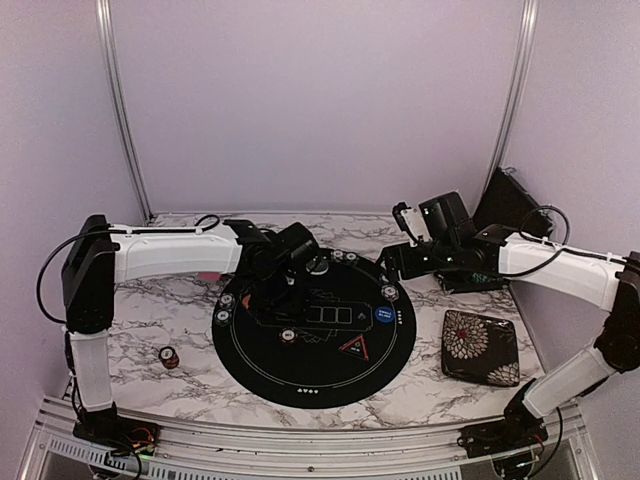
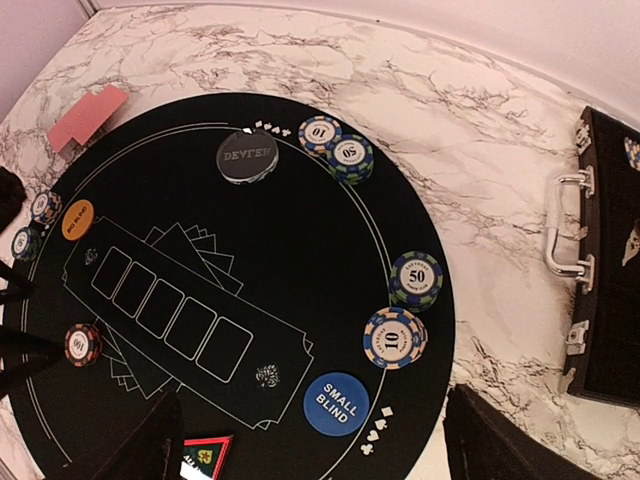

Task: Distribute texas hold em gaming equipment
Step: Place the poker chips pile on the poker table mat, then move the pile of poker chips to the small blind area.

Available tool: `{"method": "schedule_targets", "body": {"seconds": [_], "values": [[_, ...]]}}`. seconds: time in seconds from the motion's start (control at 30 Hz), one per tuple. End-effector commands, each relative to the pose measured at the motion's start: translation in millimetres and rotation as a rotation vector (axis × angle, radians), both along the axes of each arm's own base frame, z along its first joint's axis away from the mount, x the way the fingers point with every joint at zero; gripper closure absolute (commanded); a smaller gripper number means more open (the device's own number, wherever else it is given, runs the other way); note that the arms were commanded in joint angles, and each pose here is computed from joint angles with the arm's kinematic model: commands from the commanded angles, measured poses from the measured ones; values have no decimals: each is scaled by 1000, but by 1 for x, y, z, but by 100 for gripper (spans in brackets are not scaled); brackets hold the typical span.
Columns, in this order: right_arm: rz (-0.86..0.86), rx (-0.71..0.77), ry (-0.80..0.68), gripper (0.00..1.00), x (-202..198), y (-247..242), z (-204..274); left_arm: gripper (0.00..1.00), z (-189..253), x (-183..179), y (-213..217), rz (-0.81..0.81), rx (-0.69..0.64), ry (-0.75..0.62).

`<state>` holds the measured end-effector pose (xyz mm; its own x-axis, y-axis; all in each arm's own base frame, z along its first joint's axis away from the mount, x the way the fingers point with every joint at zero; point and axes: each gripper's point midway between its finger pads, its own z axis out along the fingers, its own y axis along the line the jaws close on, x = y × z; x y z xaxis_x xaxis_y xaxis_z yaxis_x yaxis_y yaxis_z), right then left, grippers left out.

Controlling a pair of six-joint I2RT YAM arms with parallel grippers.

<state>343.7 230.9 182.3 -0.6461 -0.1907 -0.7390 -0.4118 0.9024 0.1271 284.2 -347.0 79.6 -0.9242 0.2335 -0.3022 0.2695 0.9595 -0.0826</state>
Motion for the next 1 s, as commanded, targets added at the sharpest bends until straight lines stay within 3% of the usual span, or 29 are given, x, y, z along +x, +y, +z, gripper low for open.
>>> {"method": "schedule_targets", "body": {"seconds": [0.0, 0.5, 0.97], "values": [[30, -3, 24, 13, -5, 20, 2, 20, 39, 15, 22, 46, -104, -67], [226, -108, 165, 16, -63, 138, -48, 20, 91, 53, 140, 202, -228, -176], [271, -227, 288, 21, -90, 212, -97, 21, 91, 57, 170, 223, -335, -179]]}}
